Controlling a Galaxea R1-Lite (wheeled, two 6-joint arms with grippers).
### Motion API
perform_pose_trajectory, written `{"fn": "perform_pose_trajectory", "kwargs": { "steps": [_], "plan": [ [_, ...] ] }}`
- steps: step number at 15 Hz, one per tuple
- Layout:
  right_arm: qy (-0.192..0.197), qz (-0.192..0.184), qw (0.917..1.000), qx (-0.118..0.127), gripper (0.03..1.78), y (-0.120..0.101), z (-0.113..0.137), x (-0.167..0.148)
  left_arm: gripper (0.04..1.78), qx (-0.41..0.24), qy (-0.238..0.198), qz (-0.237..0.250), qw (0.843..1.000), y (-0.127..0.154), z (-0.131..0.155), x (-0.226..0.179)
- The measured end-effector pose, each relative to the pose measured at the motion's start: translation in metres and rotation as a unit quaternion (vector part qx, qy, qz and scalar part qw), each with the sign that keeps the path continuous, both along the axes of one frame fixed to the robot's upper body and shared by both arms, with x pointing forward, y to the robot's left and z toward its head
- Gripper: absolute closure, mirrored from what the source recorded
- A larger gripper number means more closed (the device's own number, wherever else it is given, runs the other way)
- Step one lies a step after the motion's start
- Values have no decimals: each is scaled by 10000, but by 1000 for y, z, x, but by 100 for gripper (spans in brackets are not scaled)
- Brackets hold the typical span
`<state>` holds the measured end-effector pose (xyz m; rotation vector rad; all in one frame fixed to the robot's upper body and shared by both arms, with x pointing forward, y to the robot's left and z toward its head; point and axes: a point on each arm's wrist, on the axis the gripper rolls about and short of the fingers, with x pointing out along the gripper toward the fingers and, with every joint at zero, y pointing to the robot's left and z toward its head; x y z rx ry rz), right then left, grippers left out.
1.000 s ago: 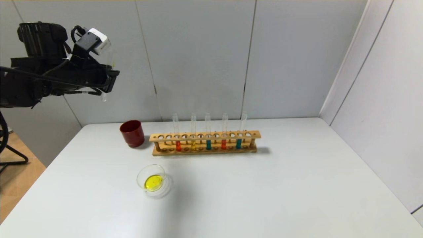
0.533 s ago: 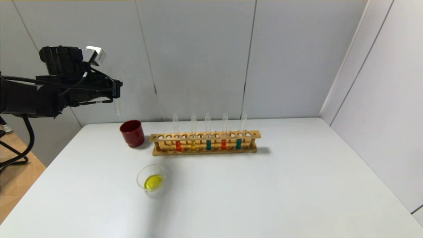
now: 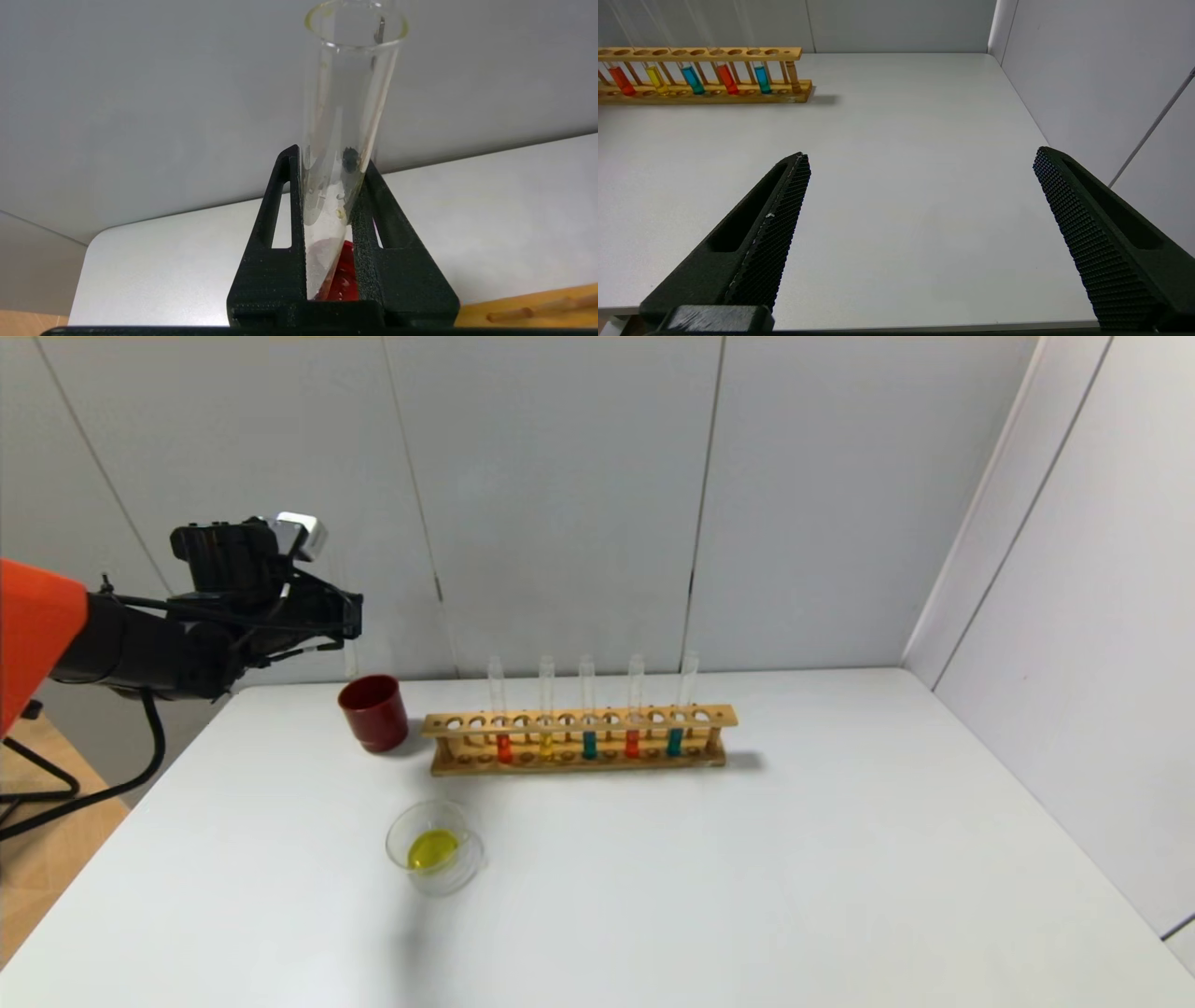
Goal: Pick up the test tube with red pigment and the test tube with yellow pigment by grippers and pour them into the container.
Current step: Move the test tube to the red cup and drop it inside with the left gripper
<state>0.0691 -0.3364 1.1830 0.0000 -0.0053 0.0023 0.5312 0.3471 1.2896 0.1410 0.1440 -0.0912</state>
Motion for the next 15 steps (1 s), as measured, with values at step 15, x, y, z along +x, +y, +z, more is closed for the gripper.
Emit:
{"fn": "perform_pose_trajectory", "kwargs": {
  "steps": [15],
  "plan": [
    [-2,2,10000,0,6,0,0,0,133,4,56,-15,10000,-2,-51,14]
  ]
}}
